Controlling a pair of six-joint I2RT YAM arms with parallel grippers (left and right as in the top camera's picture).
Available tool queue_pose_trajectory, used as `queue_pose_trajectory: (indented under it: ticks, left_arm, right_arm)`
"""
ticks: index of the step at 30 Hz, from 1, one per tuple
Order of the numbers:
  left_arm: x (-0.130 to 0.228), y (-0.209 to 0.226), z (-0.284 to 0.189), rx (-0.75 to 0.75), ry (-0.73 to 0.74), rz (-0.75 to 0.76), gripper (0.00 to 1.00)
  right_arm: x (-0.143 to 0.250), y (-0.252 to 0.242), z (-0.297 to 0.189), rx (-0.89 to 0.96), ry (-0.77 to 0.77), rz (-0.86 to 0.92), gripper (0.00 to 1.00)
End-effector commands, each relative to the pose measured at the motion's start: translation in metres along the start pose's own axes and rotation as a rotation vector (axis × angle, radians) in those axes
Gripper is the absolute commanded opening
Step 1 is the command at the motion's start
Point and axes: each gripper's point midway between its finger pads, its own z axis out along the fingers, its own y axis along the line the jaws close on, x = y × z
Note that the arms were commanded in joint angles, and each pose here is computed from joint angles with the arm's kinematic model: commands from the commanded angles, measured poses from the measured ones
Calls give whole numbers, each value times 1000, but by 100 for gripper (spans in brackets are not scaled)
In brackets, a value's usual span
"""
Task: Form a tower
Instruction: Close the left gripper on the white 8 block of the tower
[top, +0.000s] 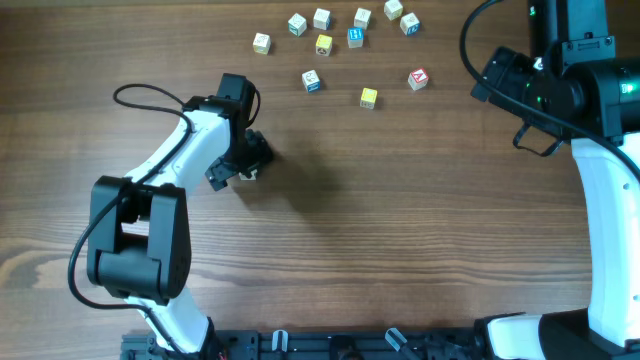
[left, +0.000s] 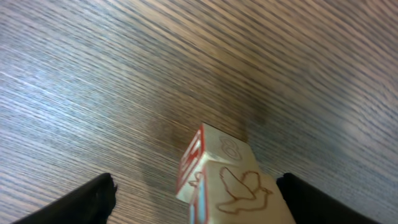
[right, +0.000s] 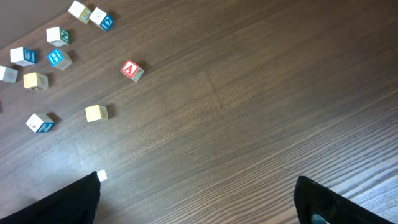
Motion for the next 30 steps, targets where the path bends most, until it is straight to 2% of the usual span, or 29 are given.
queue_pose_trajectory:
  ticks: [1,6,11,15,30]
  left_arm:
    - [1,6,7,-11,21,-7,72]
    - [1,6,7,-11,21,0,61]
    - [2,5,7,-5,26,0,57]
    - [4,2,7,9,38,-1,49]
    - [4,2,7,9,37,-1,35]
  right_arm:
    - [-2,-3,5,26,-2,13,100]
    - [-2,-3,5,26,-2,13,100]
    - [-2,-3,5,26,-2,13,100]
    - [-2,-3,5,26,-2,13,100]
    - [-2,-3,5,26,-2,13,100]
